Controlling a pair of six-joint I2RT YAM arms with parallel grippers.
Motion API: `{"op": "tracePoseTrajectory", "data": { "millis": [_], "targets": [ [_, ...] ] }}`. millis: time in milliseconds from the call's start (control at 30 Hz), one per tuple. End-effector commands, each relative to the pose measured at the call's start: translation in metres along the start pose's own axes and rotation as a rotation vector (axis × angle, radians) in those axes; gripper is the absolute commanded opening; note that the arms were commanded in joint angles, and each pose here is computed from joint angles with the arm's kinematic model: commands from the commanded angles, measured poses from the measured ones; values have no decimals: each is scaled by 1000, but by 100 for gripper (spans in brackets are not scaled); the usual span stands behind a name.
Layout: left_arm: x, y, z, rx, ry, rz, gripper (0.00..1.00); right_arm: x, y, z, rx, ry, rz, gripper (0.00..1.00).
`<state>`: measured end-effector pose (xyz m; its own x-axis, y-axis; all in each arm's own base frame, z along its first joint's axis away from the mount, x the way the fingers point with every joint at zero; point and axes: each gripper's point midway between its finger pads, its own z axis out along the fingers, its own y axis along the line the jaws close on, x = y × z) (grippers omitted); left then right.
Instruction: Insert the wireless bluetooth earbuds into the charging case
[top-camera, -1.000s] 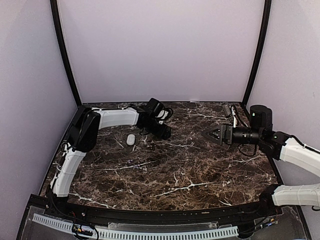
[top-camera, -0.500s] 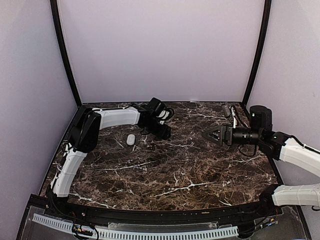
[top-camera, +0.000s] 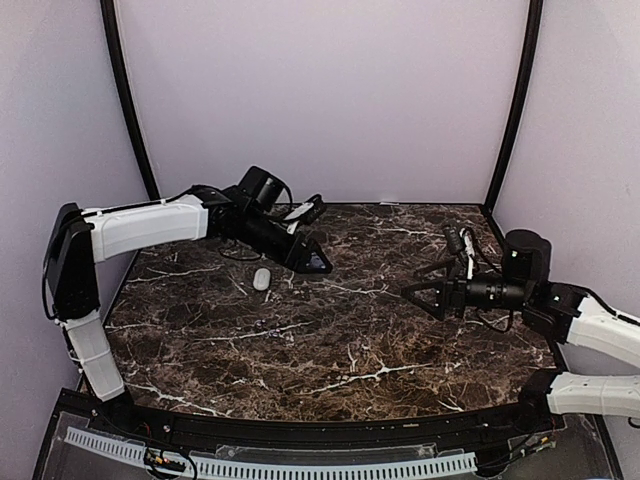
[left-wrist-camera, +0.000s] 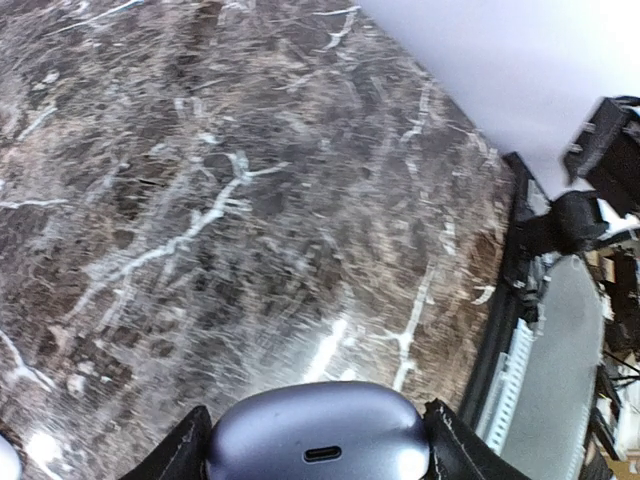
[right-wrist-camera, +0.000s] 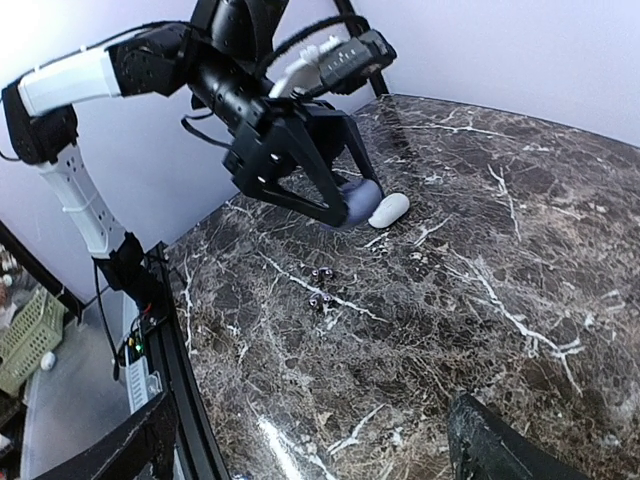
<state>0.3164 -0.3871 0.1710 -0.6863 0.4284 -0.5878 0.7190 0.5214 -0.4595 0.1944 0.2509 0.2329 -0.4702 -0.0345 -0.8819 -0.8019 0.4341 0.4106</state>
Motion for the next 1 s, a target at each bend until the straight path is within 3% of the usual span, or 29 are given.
{"op": "tracePoseTrajectory", "data": {
  "millis": [0,200,500,733,967],
  "targets": [
    [32,-64,-36,283,45,-23,43,-9,24,12,-44,-28,-176,89],
    [55,-131,-76,542,106,21,42,5,74,20,-220,-3,-316,88],
    [100,-203,-74,762,287,92,40,6,125,24,-343,37,-535,85],
    [114,-228,-66,827,358,100,39,17,158,28,-403,114,-660,81],
    [110,-236,-66,855,347,106,38,39,178,29,-440,181,-731,80]
  ]
}}
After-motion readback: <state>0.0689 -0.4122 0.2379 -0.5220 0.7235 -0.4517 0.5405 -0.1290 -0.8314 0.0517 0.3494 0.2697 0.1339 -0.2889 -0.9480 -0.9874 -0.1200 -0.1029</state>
